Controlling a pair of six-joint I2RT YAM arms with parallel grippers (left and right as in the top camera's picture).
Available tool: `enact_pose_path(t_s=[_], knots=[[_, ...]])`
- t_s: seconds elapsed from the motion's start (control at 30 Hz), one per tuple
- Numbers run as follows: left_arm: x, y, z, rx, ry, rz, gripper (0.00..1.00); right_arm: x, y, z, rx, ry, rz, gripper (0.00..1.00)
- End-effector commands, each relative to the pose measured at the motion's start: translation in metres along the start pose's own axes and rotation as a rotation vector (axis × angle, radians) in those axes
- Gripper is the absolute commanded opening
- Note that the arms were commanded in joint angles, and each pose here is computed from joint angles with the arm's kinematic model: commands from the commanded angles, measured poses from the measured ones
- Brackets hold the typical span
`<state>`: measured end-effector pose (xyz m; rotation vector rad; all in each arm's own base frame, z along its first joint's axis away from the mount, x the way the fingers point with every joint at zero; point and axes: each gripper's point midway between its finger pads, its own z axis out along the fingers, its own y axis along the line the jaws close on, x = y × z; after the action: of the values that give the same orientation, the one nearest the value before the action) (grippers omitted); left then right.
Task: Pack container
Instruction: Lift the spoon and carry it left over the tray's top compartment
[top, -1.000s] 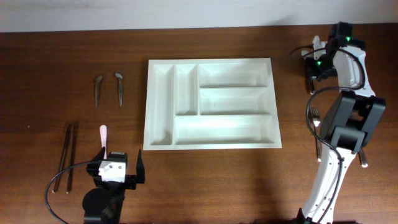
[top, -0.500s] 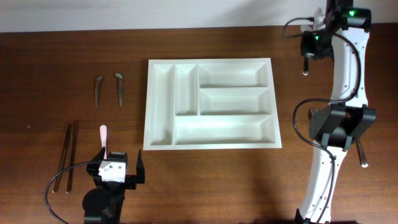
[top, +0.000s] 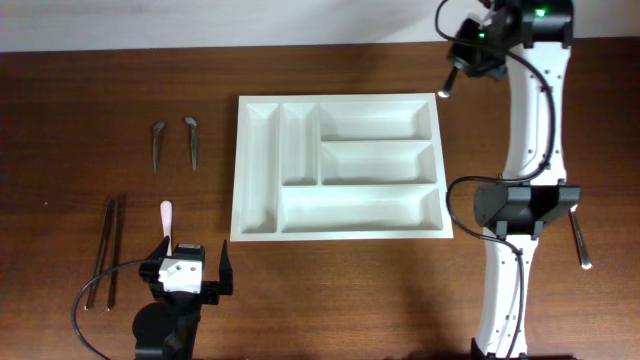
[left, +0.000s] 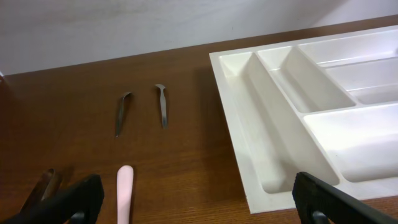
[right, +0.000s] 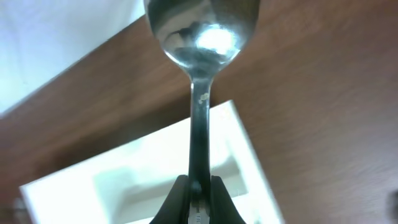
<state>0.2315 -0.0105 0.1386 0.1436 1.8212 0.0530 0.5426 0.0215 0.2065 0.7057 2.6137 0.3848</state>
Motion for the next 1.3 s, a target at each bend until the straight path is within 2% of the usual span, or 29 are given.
enact_pose_path(t_s=[0.0,0.1,0.3,0.67,0.8,1.27], knots=[[0.001,0.002,0.0,-0.012,-0.001,0.008,0.99,0.013,0.02,-0.003,-0.033,0.026,0.282,0.04],[0.001,0.002,0.0,-0.012,-0.001,0.008,0.99,0.028,0.03,-0.001,-0.017,0.06,0.477,0.04],[0.001,0.002,0.0,-0.012,-0.001,0.008,0.99,0.046,0.05,0.003,0.019,0.036,0.647,0.04],[0.001,0.002,0.0,-0.012,-0.001,0.008,0.99,0.086,0.078,0.021,0.123,-0.062,0.82,0.04],[0.001,0.002,0.0,-0.012,-0.001,0.008,0.99,0.097,0.073,0.036,0.18,-0.063,0.89,0.04],[0.001,0.002,0.0,-0.012,-0.001,0.008,0.99,0.12,0.052,0.095,0.293,-0.021,0.974,0.04]])
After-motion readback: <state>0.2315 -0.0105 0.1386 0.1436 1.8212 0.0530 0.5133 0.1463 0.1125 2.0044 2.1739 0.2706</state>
